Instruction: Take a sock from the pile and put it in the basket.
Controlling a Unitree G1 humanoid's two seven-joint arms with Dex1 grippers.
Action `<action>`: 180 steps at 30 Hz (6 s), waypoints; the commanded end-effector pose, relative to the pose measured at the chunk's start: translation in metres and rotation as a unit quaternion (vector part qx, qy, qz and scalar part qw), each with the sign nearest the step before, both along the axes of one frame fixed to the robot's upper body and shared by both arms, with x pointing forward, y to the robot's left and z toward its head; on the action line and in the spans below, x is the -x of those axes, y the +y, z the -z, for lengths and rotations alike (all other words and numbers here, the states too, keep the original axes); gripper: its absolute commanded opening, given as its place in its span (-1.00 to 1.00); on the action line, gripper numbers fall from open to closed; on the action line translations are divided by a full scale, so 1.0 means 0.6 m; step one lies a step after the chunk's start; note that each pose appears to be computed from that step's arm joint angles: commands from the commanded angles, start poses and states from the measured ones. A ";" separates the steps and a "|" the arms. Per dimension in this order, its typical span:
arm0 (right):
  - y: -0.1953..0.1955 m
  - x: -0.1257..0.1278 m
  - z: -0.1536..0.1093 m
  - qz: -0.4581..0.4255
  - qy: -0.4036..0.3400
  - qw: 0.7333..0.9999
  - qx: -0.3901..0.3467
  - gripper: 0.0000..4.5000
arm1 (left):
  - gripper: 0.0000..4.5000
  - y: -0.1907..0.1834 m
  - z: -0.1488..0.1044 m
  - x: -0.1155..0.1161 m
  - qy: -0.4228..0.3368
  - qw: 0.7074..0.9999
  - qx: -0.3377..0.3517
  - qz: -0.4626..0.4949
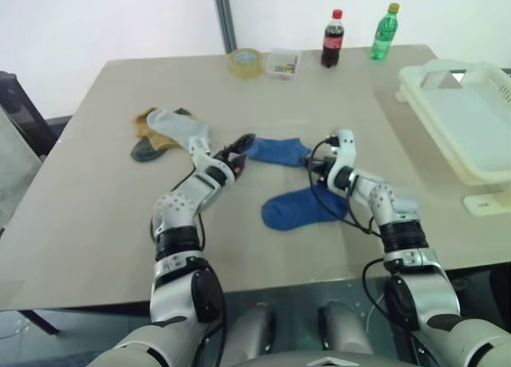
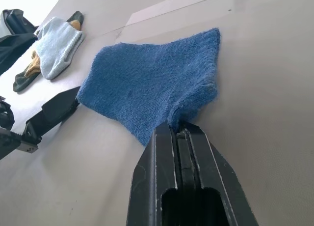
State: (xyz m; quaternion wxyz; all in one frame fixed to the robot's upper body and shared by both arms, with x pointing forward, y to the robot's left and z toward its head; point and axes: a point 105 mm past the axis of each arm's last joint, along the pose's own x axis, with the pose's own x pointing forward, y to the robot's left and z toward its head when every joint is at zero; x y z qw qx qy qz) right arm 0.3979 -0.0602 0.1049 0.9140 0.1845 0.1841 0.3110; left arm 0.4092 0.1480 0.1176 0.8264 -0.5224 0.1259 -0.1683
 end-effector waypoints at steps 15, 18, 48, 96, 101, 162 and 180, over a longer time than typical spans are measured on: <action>0.005 -0.001 -0.019 -0.001 -0.022 1.000 -0.009 -1.00 | 0.97 0.018 0.008 -0.009 -0.003 0.998 -0.063 -0.018; 0.007 0.000 -0.018 -0.003 -0.021 1.000 -0.009 -1.00 | 0.97 0.019 0.006 -0.019 -0.016 0.985 -0.172 -0.027; 0.005 0.001 -0.020 -0.001 -0.024 1.000 -0.006 -1.00 | -0.18 0.032 0.052 -0.037 -0.036 0.789 -0.609 0.066; -0.113 0.196 -0.067 0.020 -0.003 0.997 0.076 -1.00 | -0.99 -0.065 -0.022 0.221 -0.140 0.892 -0.430 -0.013; -0.120 0.202 -0.059 0.020 0.011 0.996 0.086 -1.00 | -0.99 -0.077 -0.014 0.231 -0.137 0.891 -0.433 -0.007; -0.137 0.250 -0.047 0.026 0.023 0.990 0.135 -1.00 | -0.99 -0.117 0.027 0.275 -0.146 0.886 -0.432 0.082; -0.140 0.240 -0.051 0.039 0.015 0.990 0.138 -1.00 | -0.99 -0.115 0.021 0.264 -0.168 0.878 -0.445 0.060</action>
